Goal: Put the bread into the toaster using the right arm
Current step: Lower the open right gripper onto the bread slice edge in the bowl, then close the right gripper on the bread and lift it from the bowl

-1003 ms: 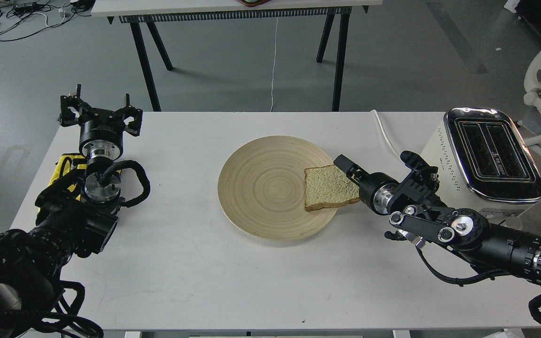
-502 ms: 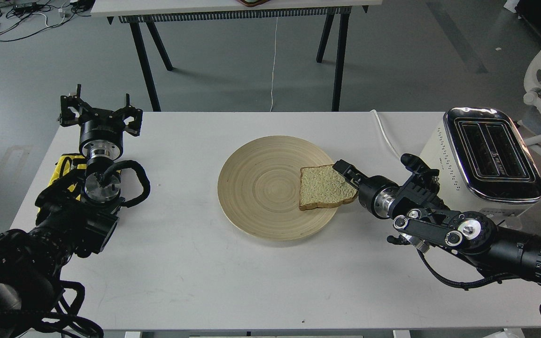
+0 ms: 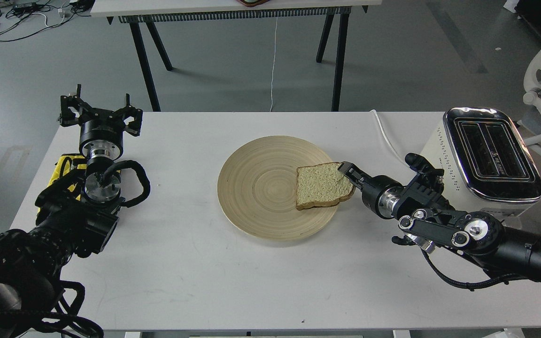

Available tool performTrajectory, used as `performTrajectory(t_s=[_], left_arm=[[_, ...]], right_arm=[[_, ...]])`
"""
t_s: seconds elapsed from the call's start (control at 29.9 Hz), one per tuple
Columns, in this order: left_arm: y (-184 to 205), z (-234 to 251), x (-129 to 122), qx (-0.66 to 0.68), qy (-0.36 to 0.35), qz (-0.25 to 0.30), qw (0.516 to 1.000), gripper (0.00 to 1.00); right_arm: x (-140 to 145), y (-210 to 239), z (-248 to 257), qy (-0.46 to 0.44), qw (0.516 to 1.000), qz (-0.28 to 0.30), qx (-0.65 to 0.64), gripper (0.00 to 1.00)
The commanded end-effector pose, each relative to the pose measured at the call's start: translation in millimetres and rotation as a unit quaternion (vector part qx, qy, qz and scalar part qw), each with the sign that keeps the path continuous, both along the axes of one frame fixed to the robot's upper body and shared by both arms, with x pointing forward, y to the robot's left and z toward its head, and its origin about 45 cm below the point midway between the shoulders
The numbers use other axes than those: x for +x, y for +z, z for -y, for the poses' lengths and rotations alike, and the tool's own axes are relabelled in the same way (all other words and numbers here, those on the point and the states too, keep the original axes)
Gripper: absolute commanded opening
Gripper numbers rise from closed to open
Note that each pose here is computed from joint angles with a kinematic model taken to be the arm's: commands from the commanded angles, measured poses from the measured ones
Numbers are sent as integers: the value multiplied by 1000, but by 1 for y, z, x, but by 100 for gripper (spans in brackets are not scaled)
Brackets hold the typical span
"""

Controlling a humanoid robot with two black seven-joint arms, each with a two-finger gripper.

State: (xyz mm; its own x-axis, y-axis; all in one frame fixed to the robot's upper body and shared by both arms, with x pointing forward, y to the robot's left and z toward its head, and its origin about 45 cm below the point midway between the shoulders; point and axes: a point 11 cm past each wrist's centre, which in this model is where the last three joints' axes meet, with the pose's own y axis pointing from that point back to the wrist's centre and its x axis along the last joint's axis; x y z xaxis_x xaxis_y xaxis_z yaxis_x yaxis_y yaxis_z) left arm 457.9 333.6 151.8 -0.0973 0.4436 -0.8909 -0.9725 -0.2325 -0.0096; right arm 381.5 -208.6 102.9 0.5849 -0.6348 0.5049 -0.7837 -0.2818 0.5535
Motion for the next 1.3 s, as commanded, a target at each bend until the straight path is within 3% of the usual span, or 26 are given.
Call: performTrajectory(t_s=[0.0,0.77,1.0,1.27], left_arm=[[0,0,0,0,0,0,1000,100],[0,0,0,0,0,0,1000,100],[0,0,0,0,0,0,1000,100],[0,0,0,0,0,0,1000,100]], right_arm=[[0,1,-1,1,1000,1,1,35],[20,28,-8,-3,999,32,17,17],[38,67,-14,-9,996,67,55,15],[48,141,21,-3,990,129,57,15]])
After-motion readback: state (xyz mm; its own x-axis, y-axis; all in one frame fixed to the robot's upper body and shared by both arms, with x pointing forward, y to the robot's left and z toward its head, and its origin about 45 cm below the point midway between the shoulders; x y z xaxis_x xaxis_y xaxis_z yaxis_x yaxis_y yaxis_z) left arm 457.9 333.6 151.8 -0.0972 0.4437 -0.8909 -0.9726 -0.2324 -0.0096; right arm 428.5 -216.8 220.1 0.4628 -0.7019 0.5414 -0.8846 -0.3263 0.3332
